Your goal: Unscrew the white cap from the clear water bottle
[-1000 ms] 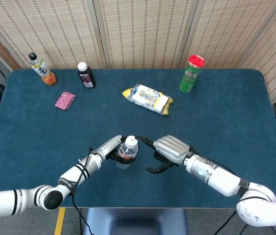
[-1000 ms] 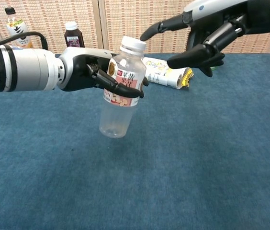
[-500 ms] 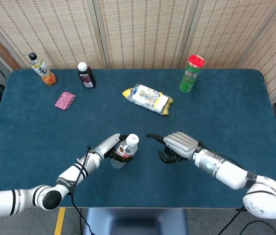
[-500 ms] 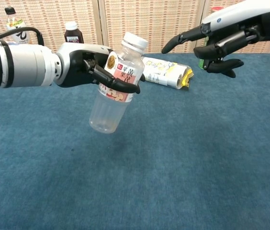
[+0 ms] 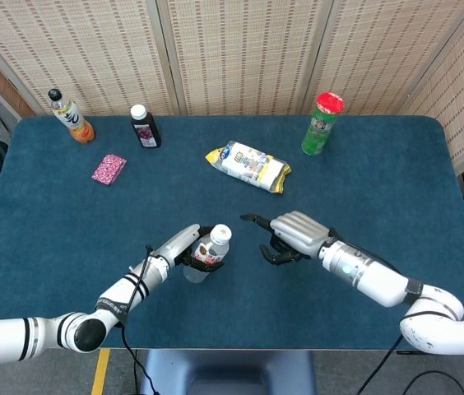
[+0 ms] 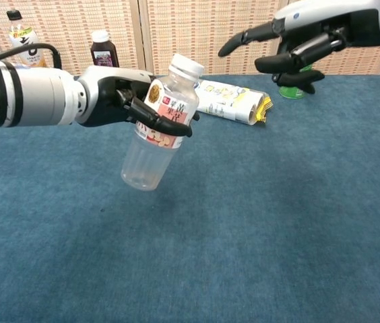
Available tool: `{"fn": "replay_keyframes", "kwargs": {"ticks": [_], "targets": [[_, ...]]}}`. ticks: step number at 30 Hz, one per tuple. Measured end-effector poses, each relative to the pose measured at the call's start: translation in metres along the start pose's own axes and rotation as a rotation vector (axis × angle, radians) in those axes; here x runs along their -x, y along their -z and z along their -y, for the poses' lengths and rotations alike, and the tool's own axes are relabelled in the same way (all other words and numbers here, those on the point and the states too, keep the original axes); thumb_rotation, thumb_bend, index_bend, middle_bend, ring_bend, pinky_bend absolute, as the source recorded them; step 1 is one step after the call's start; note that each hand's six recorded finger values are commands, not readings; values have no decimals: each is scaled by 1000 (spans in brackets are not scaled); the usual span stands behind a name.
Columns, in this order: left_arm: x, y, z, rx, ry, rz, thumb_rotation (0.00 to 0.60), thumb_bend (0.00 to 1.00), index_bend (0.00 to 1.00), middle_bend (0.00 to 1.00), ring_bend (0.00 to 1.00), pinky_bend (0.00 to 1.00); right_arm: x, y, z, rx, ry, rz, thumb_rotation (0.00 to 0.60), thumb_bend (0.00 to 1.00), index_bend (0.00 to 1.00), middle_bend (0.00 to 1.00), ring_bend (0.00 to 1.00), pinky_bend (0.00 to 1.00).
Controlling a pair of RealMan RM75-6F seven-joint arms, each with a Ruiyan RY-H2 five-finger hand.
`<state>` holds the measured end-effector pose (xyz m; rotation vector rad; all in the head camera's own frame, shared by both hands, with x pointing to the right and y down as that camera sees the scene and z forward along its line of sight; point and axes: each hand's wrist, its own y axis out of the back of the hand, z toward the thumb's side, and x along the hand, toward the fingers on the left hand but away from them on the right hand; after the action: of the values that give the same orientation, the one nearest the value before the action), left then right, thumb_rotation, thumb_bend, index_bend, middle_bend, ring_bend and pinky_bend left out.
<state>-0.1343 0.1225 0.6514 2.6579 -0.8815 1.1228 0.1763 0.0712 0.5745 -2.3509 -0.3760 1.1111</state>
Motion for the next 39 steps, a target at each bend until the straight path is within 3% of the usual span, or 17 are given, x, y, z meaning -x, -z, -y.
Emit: {"fn": "replay_keyframes", "kwargs": {"ticks": [9,13,19,24,29,33,39], "targets": [[-4,-1,9,-12,21,2,600,622,614,795,431,280,-3,-11,-40,-306,122,69,306,0,0,891,767,551],[-4,-5,15,-16,29,8,600,622,614,796,431,280,-2,-27,-47,-367,147,95,305,0,7,891,775,552],[-2,-12,23,-33,41,22,600,622,614,795,431,280,10,-51,-40,-372,146,78,306,2,166,891,793,554],[-2,-17,24,-30,37,25,600,622,614,795,431,281,20,-55,-26,-376,117,79,316,3,224,891,810,558],[-3,-21,27,-33,44,28,600,622,614,796,431,281,27,-57,-20,-383,113,85,369,20,294,891,826,568],[-3,-20,27,-32,44,25,600,622,614,795,430,280,31,-57,-19,-379,121,84,447,61,367,901,841,577],[-4,-17,27,-31,45,21,600,622,614,795,431,281,32,-57,-16,-369,118,79,494,85,399,906,850,578]]}}
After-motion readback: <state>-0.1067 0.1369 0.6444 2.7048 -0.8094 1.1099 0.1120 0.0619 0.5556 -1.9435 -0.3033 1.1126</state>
